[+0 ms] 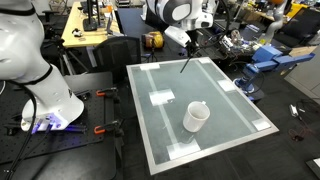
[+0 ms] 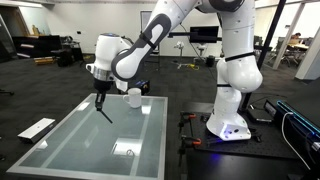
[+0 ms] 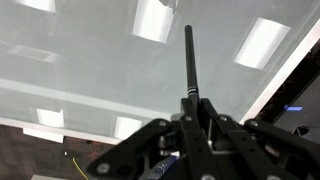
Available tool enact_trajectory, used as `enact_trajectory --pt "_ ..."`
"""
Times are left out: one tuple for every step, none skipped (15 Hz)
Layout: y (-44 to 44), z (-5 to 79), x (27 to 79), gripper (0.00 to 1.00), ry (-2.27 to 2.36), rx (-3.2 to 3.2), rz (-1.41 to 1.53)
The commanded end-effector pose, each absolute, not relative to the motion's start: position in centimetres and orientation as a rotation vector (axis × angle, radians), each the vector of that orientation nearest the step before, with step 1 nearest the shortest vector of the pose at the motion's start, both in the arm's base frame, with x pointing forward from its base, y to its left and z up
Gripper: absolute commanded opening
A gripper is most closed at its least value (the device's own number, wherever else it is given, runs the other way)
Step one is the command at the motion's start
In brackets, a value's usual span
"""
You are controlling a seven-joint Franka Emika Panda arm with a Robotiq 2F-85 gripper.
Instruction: Remove the black pen from the mug and place it on the left side of the table
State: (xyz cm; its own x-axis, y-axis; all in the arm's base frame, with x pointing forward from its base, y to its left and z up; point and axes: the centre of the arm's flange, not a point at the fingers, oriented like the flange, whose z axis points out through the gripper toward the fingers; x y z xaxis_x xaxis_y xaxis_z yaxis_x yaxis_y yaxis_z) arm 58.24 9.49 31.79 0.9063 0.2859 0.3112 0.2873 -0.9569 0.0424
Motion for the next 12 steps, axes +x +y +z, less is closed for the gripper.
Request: enact_trajectory --pt "11.5 31.7 60.3 0.03 -0.334 -3.100 -0.402" --pt "11.7 31.6 60.6 0.03 -0.310 -3.105 -0.374" --pt "11.9 31.3 60.9 0.03 -0.284 -3.111 -0.341" --pt "12.1 31.1 61.2 0.03 -0.259 -3.115 -0.311" --pt "12.2 30.7 61.6 0.03 -0.237 -3.118 -0.274" --pt "12.2 30.3 62.0 0.03 -0.214 -3.123 -0.237" --pt "12.2 29.8 62.3 0.03 -0.198 -3.126 -0.195" --pt "12.1 29.2 62.8 0.03 -0.178 -3.131 -0.149" --pt "12.1 28.7 63.1 0.03 -0.172 -3.132 -0.103" --pt "12.0 28.0 63.5 0.03 -0.157 -3.134 -0.057" --pt "11.9 27.3 63.7 0.03 -0.154 -3.133 -0.011" --pt "11.8 26.5 64.0 0.03 -0.147 -3.128 0.044"
